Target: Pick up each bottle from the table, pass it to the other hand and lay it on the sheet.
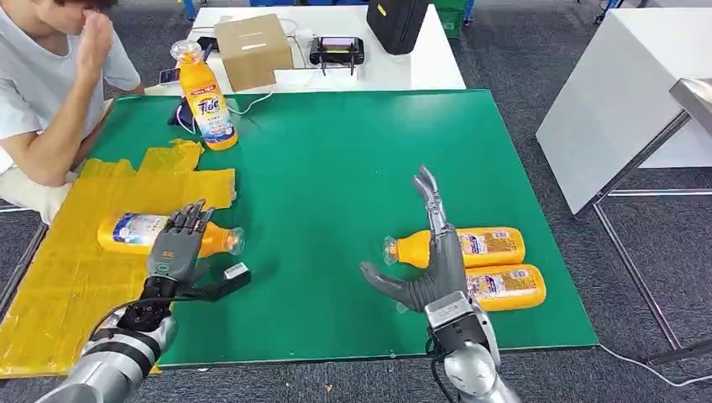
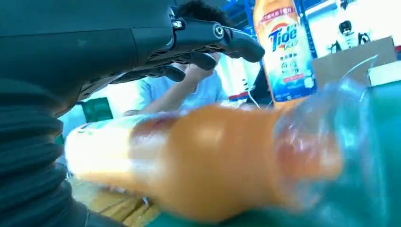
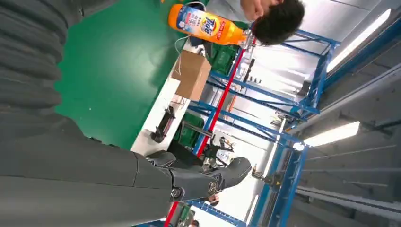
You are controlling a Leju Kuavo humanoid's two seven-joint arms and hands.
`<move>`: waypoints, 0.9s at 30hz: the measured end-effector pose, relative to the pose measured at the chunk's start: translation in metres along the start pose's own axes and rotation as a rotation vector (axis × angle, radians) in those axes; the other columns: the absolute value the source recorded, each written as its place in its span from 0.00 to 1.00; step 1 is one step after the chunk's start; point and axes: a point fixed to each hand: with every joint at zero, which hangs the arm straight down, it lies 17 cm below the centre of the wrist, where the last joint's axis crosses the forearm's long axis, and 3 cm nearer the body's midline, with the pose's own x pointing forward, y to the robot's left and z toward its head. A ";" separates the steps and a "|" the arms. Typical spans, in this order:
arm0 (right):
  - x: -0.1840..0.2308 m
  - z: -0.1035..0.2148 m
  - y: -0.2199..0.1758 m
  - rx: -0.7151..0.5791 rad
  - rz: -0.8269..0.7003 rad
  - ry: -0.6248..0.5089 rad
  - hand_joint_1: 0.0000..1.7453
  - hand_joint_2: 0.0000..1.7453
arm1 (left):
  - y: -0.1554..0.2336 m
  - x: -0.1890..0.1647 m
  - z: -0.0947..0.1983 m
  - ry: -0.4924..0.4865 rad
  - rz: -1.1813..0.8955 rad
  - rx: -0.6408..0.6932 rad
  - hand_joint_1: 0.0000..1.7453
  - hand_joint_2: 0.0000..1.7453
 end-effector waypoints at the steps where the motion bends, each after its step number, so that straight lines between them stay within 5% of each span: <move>1: 0.000 0.000 0.000 0.000 0.001 0.000 0.00 1.00 | 0.001 -0.001 0.000 0.008 0.006 0.002 0.00 1.00; 20: -0.001 0.001 -0.001 0.000 0.017 0.000 0.00 1.00 | 0.006 -0.001 0.000 0.032 0.050 0.021 0.00 1.00; 25: -0.006 0.004 -0.006 -0.012 0.156 0.001 0.00 1.00 | 0.052 0.033 0.000 -0.086 0.288 0.166 0.00 1.00; 27: -0.016 0.008 -0.007 0.016 0.302 0.023 0.00 1.00 | 0.083 0.033 0.007 -0.051 0.489 0.278 0.00 1.00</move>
